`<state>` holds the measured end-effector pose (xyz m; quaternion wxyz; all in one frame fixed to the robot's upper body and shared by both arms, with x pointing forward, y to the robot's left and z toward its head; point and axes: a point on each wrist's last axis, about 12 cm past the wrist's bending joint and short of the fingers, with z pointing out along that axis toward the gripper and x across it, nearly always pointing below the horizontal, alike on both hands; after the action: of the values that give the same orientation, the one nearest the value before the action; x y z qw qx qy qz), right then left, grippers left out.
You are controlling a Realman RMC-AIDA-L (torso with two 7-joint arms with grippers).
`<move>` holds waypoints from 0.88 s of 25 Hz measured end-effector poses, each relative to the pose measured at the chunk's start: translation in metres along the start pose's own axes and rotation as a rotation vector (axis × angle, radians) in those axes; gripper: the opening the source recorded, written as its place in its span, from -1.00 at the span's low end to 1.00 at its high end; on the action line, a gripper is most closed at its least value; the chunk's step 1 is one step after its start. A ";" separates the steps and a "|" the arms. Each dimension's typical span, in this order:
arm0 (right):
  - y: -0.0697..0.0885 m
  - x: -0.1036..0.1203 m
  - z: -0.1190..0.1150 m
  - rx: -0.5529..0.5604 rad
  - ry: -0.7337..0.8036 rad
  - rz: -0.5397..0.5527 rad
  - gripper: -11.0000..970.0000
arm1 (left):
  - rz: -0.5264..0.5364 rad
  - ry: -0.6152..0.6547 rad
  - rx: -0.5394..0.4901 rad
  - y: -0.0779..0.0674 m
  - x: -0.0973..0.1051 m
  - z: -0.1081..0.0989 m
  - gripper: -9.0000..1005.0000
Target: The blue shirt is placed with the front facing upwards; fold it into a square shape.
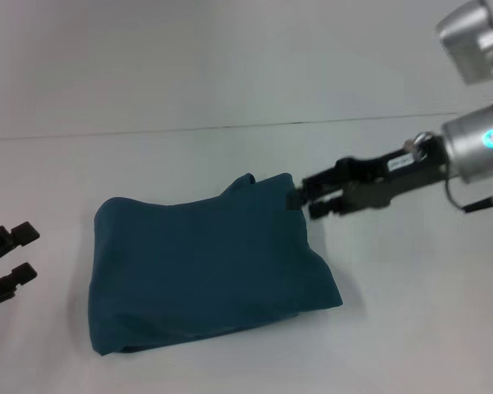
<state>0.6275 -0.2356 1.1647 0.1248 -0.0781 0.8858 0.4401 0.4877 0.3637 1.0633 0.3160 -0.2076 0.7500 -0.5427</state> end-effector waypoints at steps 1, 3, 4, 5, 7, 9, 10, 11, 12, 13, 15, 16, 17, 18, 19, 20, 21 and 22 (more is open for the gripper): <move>0.001 -0.002 -0.006 -0.007 -0.024 -0.050 0.33 | 0.008 0.002 0.001 0.000 0.000 -0.001 0.87; 0.001 -0.003 -0.015 -0.023 -0.085 -0.192 0.34 | 0.056 0.014 0.013 -0.003 -0.001 -0.003 0.87; -0.001 -0.002 -0.017 -0.025 -0.133 -0.280 0.34 | 0.118 0.033 0.028 -0.007 -0.002 -0.004 0.87; -0.005 0.002 -0.018 -0.023 -0.191 -0.373 0.34 | 0.202 0.062 0.045 -0.011 -0.003 -0.005 0.86; -0.014 0.013 -0.018 0.003 -0.304 -0.514 0.35 | 0.387 0.127 0.078 -0.018 -0.001 -0.009 0.86; -0.021 0.029 -0.016 0.014 -0.374 -0.599 0.35 | 0.533 0.171 0.101 -0.022 0.002 -0.015 0.86; -0.023 0.035 -0.014 0.009 -0.380 -0.630 0.36 | 0.605 0.181 0.113 -0.023 0.006 -0.020 0.87; -0.024 0.045 -0.013 -0.007 -0.375 -0.680 0.40 | 0.658 0.185 0.125 -0.024 0.009 -0.026 0.87; -0.025 0.057 -0.011 -0.039 -0.353 -0.726 0.44 | 0.695 0.186 0.136 -0.024 0.013 -0.031 0.87; -0.027 0.067 -0.009 -0.071 -0.337 -0.765 0.48 | 0.715 0.184 0.148 -0.024 0.017 -0.037 0.87; -0.034 0.090 -0.006 -0.144 -0.320 -0.792 0.56 | 0.730 0.183 0.172 -0.021 0.029 -0.046 0.87; -0.038 0.103 -0.005 -0.177 -0.325 -0.787 0.60 | 0.742 0.187 0.182 -0.018 0.036 -0.049 0.87; -0.046 0.115 -0.002 -0.193 -0.338 -0.764 0.64 | 0.755 0.193 0.192 -0.015 0.045 -0.051 0.87; -0.053 0.127 0.001 -0.204 -0.350 -0.750 0.68 | 0.788 0.198 0.202 -0.012 0.055 -0.052 0.87; -0.059 0.138 0.004 -0.212 -0.358 -0.738 0.71 | 0.817 0.198 0.209 -0.010 0.061 -0.052 0.87; -0.064 0.148 0.007 -0.220 -0.368 -0.738 0.75 | 0.866 0.190 0.218 -0.005 0.072 -0.053 0.87; -0.068 0.158 0.010 -0.226 -0.374 -0.742 0.79 | 0.907 0.175 0.224 -0.003 0.079 -0.053 0.87; -0.071 0.167 0.014 -0.230 -0.377 -0.752 0.81 | 0.943 0.155 0.230 -0.001 0.085 -0.053 0.87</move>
<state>0.4878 -0.2721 1.0547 0.4265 -0.3268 0.7025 0.4666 0.3901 0.3436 1.0541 0.4914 0.2315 0.7190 -0.4336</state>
